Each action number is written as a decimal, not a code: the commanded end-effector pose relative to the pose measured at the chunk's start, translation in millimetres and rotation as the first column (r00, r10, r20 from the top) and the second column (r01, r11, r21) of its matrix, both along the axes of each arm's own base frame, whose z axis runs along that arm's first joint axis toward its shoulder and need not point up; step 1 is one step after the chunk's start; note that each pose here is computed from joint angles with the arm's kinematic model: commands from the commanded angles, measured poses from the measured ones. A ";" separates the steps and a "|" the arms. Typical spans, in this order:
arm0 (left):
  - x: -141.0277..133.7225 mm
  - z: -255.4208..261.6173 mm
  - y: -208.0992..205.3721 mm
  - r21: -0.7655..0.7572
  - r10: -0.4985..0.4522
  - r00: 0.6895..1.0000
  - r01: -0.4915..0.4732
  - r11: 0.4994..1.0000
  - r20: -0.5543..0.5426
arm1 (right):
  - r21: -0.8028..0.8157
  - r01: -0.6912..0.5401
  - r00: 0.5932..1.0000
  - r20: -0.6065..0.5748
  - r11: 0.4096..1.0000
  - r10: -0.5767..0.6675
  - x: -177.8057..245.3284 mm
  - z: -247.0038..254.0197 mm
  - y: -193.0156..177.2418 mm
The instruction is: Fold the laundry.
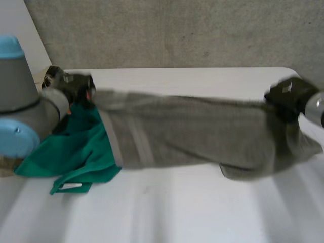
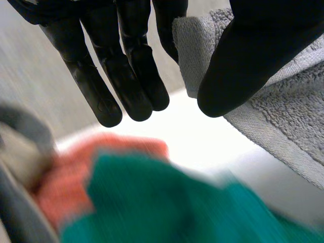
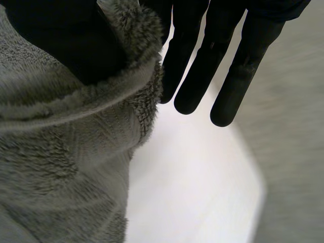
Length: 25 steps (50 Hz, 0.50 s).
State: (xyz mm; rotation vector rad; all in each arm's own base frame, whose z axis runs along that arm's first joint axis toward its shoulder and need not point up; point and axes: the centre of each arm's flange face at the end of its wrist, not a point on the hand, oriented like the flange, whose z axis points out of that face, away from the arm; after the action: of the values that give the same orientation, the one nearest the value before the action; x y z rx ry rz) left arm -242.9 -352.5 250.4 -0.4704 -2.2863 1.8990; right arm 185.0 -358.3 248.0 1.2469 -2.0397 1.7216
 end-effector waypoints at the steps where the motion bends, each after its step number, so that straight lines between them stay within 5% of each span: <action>1: 3.8 105.8 -42.3 -0.468 0.011 0.981 -0.101 0.878 -0.191 | -0.427 0.142 0.909 0.414 0.893 0.054 3.1 89.7 -42.1; 4: 15.5 144.8 -48.5 -0.608 0.004 0.955 -0.193 0.770 -0.298 | -0.562 0.182 0.823 0.537 0.806 0.188 0.5 120.5 -45.1; 7: 18.3 152.8 -48.8 -0.627 -0.020 0.948 -0.194 0.754 -0.318 | -0.618 0.189 0.797 0.551 0.763 0.249 -1.5 126.1 -47.1; 18: 24.7 51.6 -44.5 -0.324 0.067 0.976 -0.134 0.936 -0.208 | -0.374 0.041 0.862 0.482 0.926 0.157 12.0 46.3 -44.7; 25: 28.8 -20.4 -22.4 -0.129 0.102 0.987 -0.119 0.984 -0.126 | -0.200 0.003 0.902 0.423 0.980 0.084 3.0 -16.5 -35.5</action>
State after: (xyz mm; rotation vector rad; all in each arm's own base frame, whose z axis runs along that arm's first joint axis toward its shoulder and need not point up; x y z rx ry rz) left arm -217.3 -393.1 284.7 -0.2018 -1.9622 2.2423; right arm 193.9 -402.5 280.3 0.8162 -1.8130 2.4968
